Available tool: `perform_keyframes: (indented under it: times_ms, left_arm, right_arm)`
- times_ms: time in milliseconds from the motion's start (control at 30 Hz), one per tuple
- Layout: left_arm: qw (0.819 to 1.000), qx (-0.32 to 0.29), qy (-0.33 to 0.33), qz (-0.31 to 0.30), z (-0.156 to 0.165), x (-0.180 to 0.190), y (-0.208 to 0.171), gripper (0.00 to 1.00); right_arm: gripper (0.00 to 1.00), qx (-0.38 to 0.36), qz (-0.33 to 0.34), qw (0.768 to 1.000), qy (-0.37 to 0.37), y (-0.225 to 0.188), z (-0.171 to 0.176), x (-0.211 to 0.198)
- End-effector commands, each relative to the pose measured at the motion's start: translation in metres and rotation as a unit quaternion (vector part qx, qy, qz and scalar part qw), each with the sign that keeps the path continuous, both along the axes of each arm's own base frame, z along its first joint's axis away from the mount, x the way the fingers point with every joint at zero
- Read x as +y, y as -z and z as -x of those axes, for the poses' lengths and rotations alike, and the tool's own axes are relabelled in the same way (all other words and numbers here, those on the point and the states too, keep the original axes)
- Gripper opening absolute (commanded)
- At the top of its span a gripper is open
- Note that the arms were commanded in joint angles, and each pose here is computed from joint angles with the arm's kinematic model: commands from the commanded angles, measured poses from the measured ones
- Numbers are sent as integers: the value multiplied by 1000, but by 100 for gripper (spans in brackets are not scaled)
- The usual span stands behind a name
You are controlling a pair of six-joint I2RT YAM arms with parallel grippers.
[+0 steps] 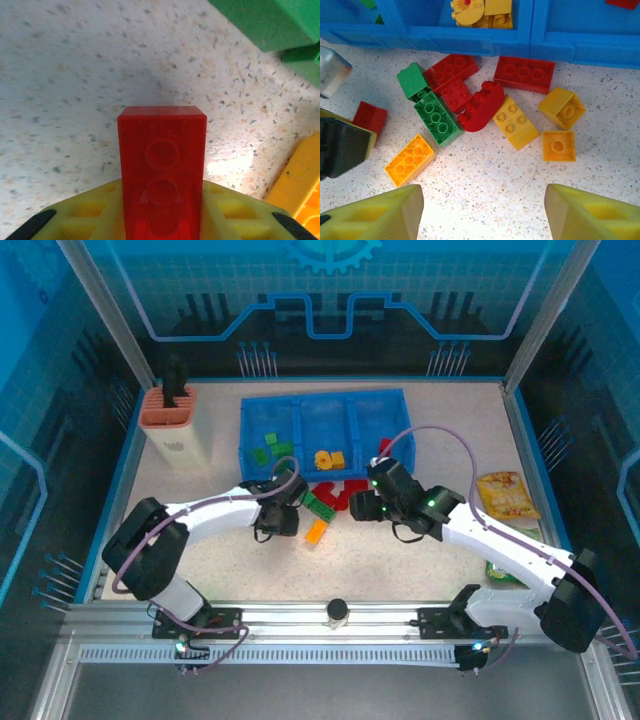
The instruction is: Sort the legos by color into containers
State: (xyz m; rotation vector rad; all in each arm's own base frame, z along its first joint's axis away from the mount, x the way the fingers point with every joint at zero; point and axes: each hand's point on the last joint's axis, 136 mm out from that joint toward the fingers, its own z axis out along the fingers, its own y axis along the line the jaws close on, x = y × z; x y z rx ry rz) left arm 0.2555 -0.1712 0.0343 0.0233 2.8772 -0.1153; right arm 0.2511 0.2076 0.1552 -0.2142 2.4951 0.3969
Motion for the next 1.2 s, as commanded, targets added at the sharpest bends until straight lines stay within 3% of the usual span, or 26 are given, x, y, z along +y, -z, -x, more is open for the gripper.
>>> perform_keyframes:
  times_ms: [0, 233, 600, 867, 1000, 1167]
  left_arm:
    - [997, -67, -20, 8, -29, 14, -52, 33]
    - [988, -134, -66, 36, -91, 48, -120, 34]
    - [988, -106, -106, 37, -169, 62, -101, 35]
    - [990, -79, -110, 27, -185, 64, -81, 40]
    - [989, -86, -112, 32, -181, 64, -89, 56]
    - [986, -118, -111, 41, -173, 67, -111, 52]
  right_arm:
    - [66, -6, -8, 1000, 16, -3, -1, -6]
    - [66, 25, -12, 1000, 13, 24, 11, -5]
    - [66, 29, -10, 999, 10, 28, 26, -8]
    - [66, 37, -13, 999, 7, 33, 33, -9]
    - [67, 37, -13, 999, 1, 33, 34, -4]
    - [67, 39, -8, 999, -5, 34, 32, 2]
